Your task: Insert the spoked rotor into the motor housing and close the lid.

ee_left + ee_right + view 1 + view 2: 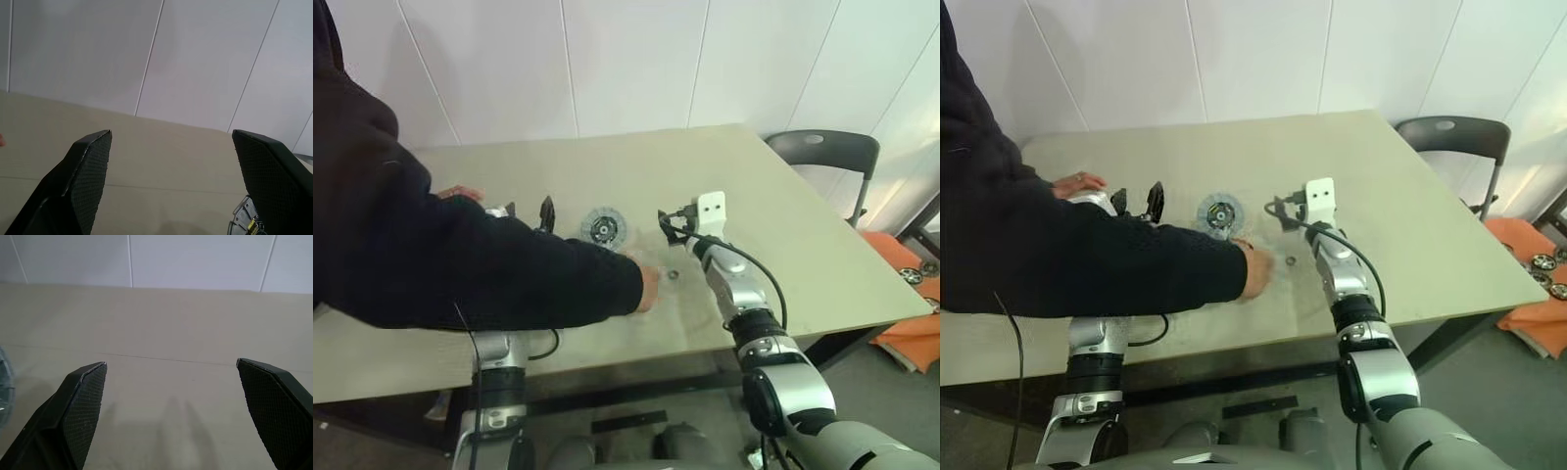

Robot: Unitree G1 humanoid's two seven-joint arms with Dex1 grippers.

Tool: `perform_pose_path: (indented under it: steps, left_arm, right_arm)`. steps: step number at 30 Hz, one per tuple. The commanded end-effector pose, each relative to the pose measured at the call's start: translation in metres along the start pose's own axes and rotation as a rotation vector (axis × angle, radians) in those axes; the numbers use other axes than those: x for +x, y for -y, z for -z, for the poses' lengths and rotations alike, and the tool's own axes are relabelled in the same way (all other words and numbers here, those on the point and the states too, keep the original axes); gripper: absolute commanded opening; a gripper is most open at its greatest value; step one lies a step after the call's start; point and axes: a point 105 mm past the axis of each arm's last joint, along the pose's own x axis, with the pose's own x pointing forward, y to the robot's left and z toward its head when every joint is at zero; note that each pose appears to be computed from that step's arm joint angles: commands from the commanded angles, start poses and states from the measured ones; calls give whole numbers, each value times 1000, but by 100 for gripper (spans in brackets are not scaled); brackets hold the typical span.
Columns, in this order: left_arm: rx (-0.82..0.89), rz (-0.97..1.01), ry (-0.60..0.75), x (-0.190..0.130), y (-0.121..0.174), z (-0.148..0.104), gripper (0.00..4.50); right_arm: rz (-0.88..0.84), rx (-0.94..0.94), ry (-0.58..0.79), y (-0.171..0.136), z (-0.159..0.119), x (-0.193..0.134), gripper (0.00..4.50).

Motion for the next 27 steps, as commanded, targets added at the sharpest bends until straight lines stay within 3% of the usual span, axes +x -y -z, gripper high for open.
perform_pose_path:
  steps: [1, 6, 15, 27]
  left_arm:
    - [11, 26, 40, 4, 6, -10, 418]
    - [61, 16, 24, -3, -6, -9, 418]
    - [151, -112, -1, -31, -65, -21, 418]
    - [182, -158, -16, -47, -82, -25, 418]
  right_arm:
    - [6, -55, 63, 11, -20, -3, 444]
    - [20, -91, 49, 24, -17, -9, 444]
    - [86, -128, 32, 54, -14, -21, 444]
    - [126, -145, 28, 69, -18, -22, 444]
